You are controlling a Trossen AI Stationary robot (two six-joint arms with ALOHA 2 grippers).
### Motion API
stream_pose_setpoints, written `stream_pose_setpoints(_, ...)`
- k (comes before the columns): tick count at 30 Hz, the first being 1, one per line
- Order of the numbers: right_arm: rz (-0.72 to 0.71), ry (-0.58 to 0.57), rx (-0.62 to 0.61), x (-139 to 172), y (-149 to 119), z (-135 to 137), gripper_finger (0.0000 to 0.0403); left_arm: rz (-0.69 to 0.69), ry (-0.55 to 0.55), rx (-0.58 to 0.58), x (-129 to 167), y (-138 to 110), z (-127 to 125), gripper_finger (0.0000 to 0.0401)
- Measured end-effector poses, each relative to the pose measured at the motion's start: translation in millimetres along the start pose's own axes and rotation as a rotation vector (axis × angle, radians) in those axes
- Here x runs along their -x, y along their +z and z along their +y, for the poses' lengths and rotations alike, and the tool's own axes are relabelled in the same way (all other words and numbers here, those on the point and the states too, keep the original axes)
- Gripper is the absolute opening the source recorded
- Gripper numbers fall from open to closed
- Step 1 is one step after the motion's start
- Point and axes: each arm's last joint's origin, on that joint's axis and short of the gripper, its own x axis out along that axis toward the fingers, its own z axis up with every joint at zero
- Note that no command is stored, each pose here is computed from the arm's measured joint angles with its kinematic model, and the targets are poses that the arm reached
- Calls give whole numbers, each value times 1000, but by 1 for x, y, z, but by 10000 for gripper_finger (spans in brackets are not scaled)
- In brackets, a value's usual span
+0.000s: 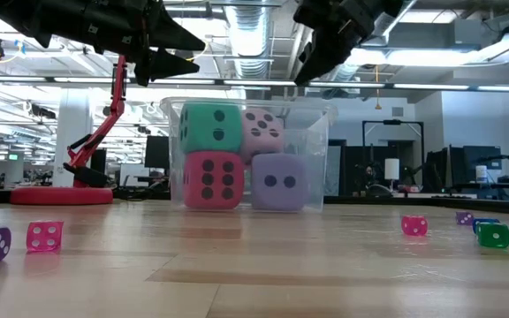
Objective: Pick & Place Dice
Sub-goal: Put the small purple die into the transparent bin
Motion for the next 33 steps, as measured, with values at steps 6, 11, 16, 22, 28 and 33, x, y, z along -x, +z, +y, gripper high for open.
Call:
stream_pose_setpoints(6,38,15,-16,-1,-5,2,0,0,3,0,0,0,0,274)
stream_pose_setpoints(11,50,19,-34,-2,-7,2,0,0,3,0,0,0,0,274)
stream_pose_setpoints(16,-11,-8,-23,-15,-14,0,0,0,3,-55,0,0,0,274)
stream_pose_setpoints(22,-46,-29,-57,-27,-26,-2,0,0,3,-62,0,0,0,274)
stream_pose_setpoints(28,-43,-29,-66,-27,-27,-3,0,0,3,-87,0,0,0,274)
stream_pose_setpoints(33,-37,-37,-64,-27,-27,-2,0,0,3,-116,0,0,0,274)
